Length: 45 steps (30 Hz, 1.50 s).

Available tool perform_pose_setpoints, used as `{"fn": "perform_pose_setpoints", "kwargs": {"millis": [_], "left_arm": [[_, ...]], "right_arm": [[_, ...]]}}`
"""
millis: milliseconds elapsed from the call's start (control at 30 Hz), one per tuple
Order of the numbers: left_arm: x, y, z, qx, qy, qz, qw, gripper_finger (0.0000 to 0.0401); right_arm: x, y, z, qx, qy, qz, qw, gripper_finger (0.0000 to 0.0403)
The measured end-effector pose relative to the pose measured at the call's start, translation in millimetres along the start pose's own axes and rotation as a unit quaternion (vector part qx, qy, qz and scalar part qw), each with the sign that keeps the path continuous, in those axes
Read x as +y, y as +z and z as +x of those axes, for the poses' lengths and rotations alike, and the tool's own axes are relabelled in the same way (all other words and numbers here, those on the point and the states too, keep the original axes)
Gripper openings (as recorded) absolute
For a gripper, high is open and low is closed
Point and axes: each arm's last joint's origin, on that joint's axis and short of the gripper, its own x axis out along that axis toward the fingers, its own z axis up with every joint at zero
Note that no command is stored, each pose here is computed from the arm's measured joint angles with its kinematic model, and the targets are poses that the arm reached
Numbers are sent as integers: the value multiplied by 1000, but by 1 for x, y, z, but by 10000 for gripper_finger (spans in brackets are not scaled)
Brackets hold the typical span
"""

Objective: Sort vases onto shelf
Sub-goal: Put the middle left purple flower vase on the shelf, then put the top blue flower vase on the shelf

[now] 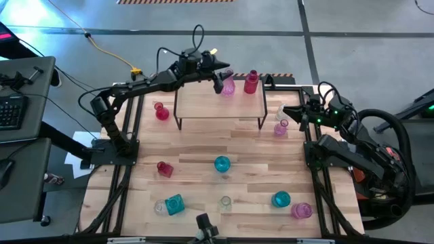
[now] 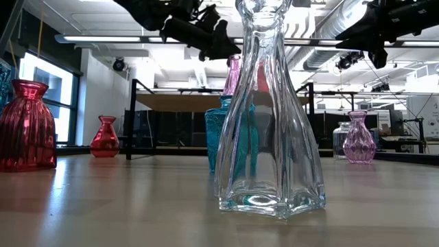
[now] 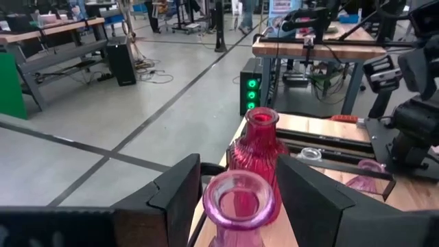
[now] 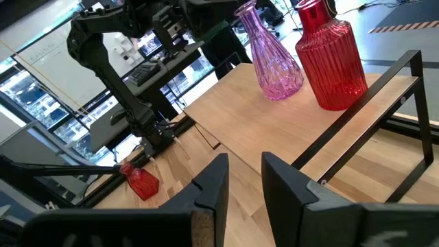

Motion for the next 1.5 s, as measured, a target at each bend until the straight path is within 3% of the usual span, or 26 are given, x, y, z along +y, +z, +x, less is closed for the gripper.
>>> {"fn": "perform_pose_setpoints", "kwargs": {"millis": [167,367,600,800,1000,1233,1500], "left_arm": [[-1,19,-4,4,-5,1,1000,184],[-13,51,-40,41,-42,59,997,184],[-46,64,-96,129,-94,28,987,184],[-90,69,-117,158,-148,15,976,184],[-140,62,-119,184,-142,45,972,184],[-176,30,-96,252,-91,42,963,184],[-217,-6,-72,316,-143,57,936,184]], "right_arm": [[0,0,0,0,0,0,1000,69],[0,0,0,0,0,0,1000,69],[0,0,0,0,0,0,1000,69],[0,0,0,0,0,0,1000,69],[0,0,0,0,0,0,1000,69],[0,0,0,0,0,0,1000,69],[0,0,0,0,0,0,1000,69]]}}
